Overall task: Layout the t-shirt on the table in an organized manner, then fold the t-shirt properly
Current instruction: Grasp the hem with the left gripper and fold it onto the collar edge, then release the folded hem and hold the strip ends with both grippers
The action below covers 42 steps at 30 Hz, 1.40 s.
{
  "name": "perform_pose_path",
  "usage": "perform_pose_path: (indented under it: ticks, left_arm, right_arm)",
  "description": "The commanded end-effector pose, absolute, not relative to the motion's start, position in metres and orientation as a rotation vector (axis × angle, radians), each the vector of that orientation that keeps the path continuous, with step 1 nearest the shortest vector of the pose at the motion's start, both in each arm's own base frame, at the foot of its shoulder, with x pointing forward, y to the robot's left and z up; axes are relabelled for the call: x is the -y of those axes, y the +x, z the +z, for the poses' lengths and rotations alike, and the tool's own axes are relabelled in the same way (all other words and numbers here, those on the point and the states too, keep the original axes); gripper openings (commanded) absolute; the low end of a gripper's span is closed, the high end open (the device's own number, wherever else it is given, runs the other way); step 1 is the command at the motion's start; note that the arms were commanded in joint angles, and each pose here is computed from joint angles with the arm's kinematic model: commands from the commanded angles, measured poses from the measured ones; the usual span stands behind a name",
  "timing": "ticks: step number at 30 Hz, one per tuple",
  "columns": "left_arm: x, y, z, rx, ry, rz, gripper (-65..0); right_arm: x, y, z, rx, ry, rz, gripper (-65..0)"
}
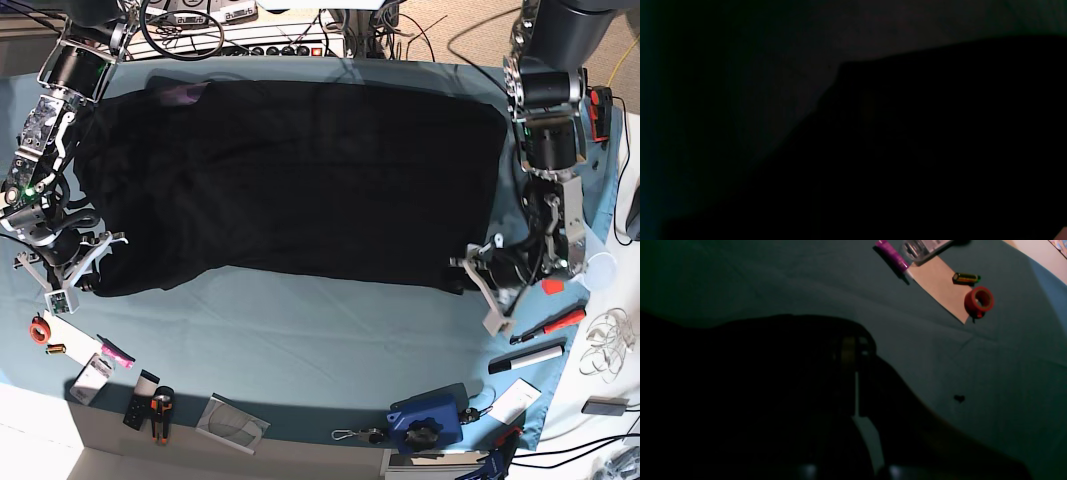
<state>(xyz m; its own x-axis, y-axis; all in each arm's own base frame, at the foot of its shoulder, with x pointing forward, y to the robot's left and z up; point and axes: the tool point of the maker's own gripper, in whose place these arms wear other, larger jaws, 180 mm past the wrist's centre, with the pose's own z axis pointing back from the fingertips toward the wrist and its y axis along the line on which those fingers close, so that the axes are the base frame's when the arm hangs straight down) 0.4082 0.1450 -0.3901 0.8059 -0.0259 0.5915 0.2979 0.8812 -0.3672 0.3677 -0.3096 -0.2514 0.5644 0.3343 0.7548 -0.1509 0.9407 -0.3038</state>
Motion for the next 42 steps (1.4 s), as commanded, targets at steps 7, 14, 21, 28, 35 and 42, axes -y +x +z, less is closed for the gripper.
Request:
perform_pose_path:
  ticks: [7,14,21,28,35,42]
  left_arm:
    - [-0.148,0.438,-0.35,0.749,-0.5,-0.163,-65.0]
    - [-0.174,0.448,-0.302,0.874,-0.676,-0.025,-65.0]
    - [-0.174,0.413,-0.293,0.818,-0.906,-0.016,-65.0]
    - [-0.173,0.389,-0.3,0.822,-0.977,0.015,-65.0]
    - [-0.178,0.347,-0.317,0.802,-0.883,-0.025,-65.0]
    - [-0.177,0.307,-0.327,0.78,-0.798,-0.09,-65.0]
  right_arm:
    - [0.334,0.4,-0.253,1.081,-0.197,0.225,-65.0]
    - [0.347,0.415,-0.248,1.107,-0.081,0.103,-65.0]
    - [0.353,0.395,-0.234,1.097,0.114,0.043,-65.0]
    - [0.371,0.34,-0.231,1.108,0.231,-0.079,-65.0]
    - [0.367,0.28,-0.242,1.032,0.173,-0.034,-65.0]
    - [0.366,0.241,-0.257,0.964,0.172,-0.035,-65.0]
